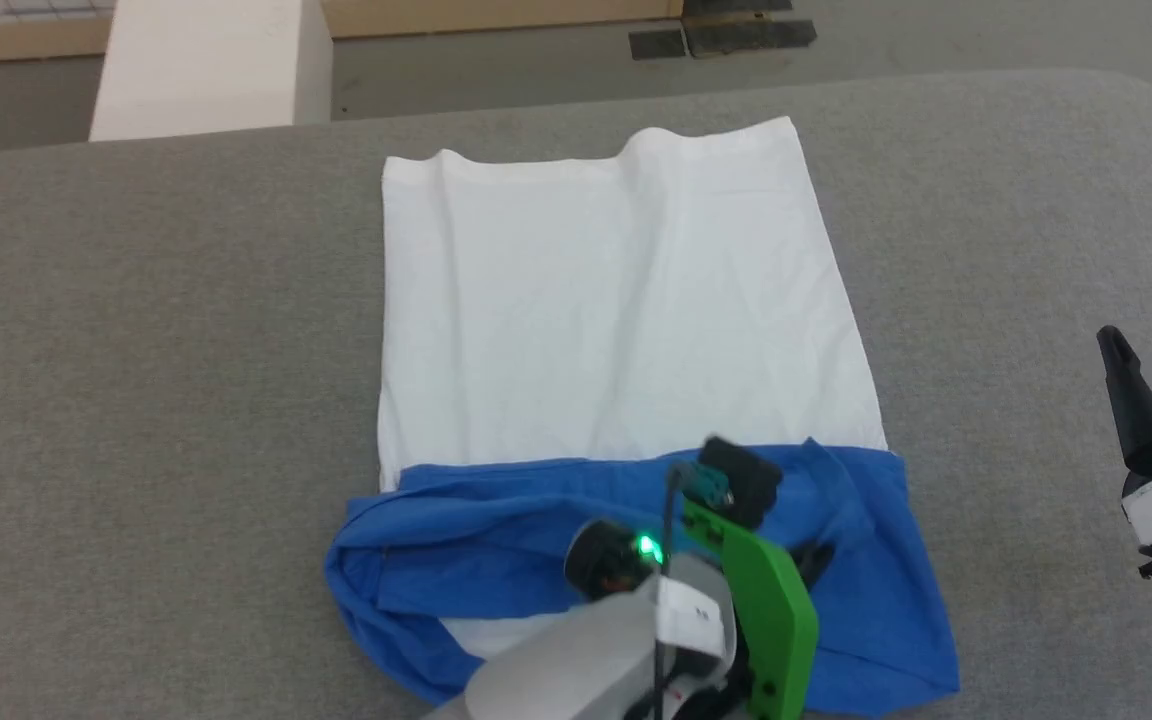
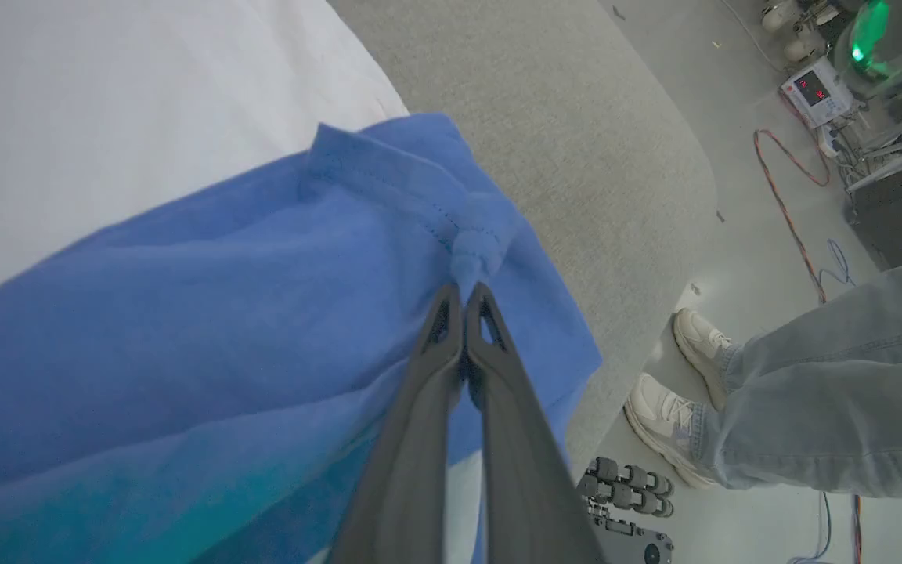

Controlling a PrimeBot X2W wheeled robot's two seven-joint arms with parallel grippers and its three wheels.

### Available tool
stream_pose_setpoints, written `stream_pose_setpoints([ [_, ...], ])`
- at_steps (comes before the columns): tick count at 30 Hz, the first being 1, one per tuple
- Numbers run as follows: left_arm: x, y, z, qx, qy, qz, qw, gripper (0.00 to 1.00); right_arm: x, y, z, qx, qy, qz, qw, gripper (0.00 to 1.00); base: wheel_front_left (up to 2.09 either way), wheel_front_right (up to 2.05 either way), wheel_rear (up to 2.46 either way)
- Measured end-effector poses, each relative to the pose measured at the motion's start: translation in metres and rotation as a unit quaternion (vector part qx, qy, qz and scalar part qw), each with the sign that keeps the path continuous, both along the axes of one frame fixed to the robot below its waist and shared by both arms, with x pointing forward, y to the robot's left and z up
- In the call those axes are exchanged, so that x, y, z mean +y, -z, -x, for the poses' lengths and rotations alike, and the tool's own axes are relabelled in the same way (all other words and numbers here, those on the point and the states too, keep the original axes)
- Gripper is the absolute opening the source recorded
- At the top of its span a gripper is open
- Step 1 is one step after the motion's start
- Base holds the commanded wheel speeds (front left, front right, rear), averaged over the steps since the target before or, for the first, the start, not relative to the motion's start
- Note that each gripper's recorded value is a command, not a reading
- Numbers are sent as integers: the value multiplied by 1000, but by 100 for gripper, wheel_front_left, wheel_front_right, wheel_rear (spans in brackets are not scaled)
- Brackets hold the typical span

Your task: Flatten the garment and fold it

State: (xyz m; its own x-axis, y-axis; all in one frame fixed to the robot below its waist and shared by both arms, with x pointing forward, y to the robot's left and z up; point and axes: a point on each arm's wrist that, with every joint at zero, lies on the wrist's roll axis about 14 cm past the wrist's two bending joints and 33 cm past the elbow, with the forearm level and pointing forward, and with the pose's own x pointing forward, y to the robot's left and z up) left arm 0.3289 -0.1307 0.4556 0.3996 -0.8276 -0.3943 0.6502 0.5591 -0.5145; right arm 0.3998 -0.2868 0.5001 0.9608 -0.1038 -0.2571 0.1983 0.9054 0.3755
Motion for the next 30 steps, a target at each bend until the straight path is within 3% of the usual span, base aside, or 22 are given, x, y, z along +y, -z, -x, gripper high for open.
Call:
stream_pose_setpoints([
  [4, 0, 42, 29, 55, 46, -54, 996, 0, -7, 8, 3, 10, 10, 0, 1000, 100, 0, 0, 0],
  [5, 0, 48, 33, 69, 51, -59, 995, 38, -8, 10, 3, 13, 11, 0, 1000, 100, 0, 0, 0],
  [6, 0, 51, 34, 76, 53, -60, 994, 100, -9, 12, 4, 15, 13, 0, 1000, 100, 0, 0, 0],
  [12, -4, 23, 5, 87, 22, -13, 996, 100, -8, 12, 1, 14, 10, 0, 1000, 100, 0, 0, 0],
  [17, 9, -41, -64, 41, -86, 89, 991, 100, 1, 6, -4, 5, -3, -1, 1000, 100, 0, 0, 0],
  [21, 65, -81, -130, -47, -216, 135, 966, 100, 12, 3, -8, 2, -23, -1, 1000, 100, 0, 0, 0],
  [25, 149, -93, -170, -183, -320, 88, 925, 100, 24, 0, -14, 2, -42, -1, 999, 100, 0, 0, 0],
  [30, 211, -80, -179, -242, -380, 20, 893, 100, 32, 4, -24, 12, -59, -1, 998, 100, 0, 0, 0],
])
